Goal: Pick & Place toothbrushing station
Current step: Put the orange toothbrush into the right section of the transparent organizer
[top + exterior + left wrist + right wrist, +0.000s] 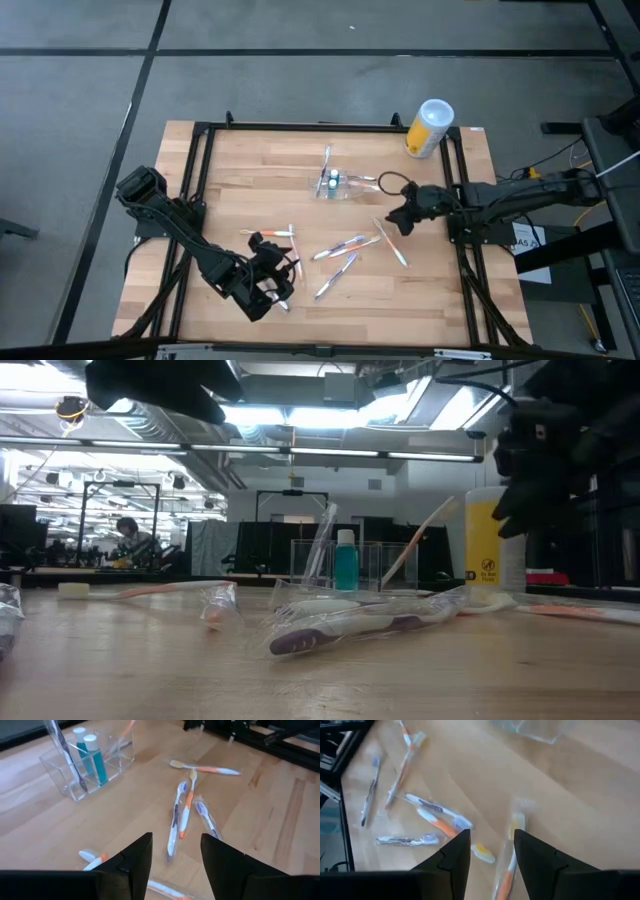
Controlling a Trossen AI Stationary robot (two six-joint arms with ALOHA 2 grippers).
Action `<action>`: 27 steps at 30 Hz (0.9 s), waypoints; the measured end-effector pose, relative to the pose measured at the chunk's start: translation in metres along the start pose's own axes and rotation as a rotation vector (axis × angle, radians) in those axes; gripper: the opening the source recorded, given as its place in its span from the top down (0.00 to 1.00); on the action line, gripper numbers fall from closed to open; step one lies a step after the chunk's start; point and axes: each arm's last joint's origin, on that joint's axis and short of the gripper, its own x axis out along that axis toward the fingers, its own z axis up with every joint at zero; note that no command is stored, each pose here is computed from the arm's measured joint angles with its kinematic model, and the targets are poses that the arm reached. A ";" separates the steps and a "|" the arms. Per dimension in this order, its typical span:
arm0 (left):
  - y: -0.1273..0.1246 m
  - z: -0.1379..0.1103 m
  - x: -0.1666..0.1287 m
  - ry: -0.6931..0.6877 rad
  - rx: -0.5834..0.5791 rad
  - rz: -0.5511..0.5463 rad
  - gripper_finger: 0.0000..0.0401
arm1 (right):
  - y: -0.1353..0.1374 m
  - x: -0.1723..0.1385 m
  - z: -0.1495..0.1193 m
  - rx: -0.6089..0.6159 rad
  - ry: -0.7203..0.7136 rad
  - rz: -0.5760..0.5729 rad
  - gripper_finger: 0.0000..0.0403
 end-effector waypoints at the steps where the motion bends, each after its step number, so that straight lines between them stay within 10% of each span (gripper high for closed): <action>1: 0.000 0.000 0.000 -0.005 0.000 0.002 0.59 | 0.001 0.002 -0.002 0.012 0.012 -0.008 0.62; 27: -0.005 0.002 0.000 -0.014 -0.050 -0.031 0.59 | 0.005 0.063 -0.040 0.063 0.215 -0.150 0.64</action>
